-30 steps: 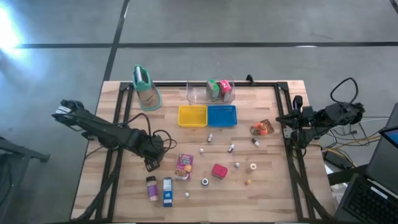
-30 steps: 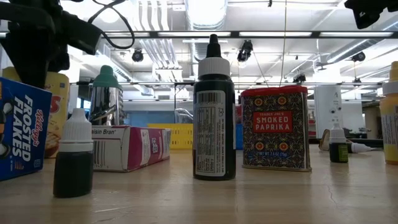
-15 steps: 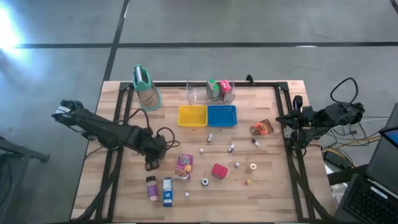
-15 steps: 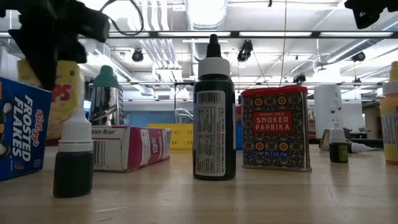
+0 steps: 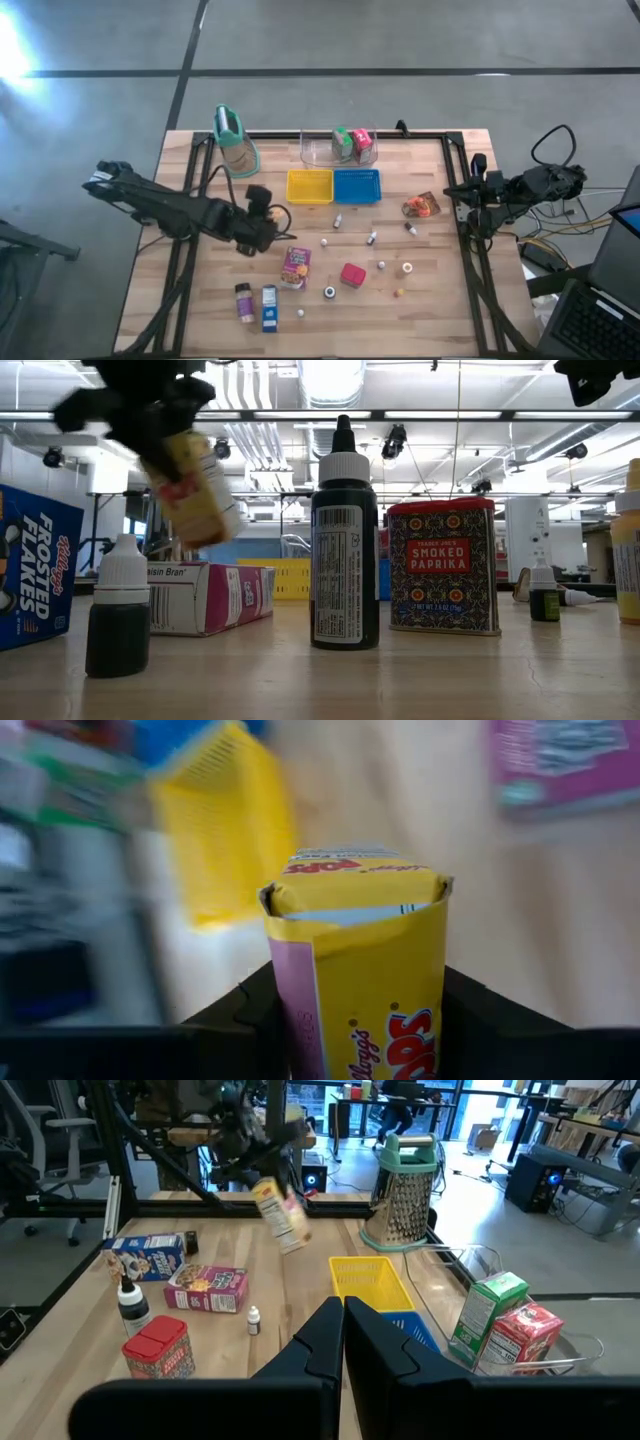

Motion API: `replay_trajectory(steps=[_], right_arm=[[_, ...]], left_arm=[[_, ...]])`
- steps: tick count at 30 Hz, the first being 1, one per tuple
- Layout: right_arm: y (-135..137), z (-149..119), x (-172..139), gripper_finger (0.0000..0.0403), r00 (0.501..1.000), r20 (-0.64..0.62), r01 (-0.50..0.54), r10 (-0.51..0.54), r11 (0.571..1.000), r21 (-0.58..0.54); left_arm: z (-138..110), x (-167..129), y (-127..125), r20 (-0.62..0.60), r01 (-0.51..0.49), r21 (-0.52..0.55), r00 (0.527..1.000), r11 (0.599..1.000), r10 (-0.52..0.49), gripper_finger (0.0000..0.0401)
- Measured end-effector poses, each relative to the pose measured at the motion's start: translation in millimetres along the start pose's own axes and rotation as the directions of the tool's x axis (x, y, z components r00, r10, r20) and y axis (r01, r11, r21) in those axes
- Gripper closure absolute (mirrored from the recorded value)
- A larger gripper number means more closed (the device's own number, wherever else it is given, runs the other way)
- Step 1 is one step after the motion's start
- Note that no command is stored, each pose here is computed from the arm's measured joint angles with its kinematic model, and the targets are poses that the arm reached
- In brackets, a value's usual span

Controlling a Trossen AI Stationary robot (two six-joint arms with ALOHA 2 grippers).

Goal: Pick & Place Kitchen Items
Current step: Put the yellow cereal box into the transparent bin

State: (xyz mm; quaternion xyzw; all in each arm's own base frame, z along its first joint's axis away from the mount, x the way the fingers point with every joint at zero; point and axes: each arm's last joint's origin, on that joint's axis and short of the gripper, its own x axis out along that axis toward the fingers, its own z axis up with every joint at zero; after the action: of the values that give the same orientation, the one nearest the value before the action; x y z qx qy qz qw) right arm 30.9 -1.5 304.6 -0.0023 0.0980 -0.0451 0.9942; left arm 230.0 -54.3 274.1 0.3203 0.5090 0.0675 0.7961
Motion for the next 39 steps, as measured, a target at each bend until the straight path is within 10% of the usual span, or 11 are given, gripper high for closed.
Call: replay_trajectory(steps=[13, 28, 39], right_arm=[[0.0, 0.0, 0.0, 0.0394, 1.0, 0.0, 0.0, 0.0, 1.0, 0.0], [0.0, 0.0, 0.0, 0.0394, 1.0, 0.0, 0.0, 0.0, 1.0, 0.001], [0.0, 0.0, 0.0, 0.0394, 1.0, 0.0, 0.0, 0.0, 1.0, 0.001]], left_arm=[[23.7, 18.4, 80.8, 0.226, -0.368, 0.129, 0.915, 0.921, 0.334, 0.0233], [19.3, 56.4, 180.5, 0.132, -0.265, 0.313, 0.963, 0.912, 0.235, 0.0233], [19.0, 110.1, 231.7, -0.011, 0.012, 0.44, 1.0, 0.898, -0.008, 0.0233]])
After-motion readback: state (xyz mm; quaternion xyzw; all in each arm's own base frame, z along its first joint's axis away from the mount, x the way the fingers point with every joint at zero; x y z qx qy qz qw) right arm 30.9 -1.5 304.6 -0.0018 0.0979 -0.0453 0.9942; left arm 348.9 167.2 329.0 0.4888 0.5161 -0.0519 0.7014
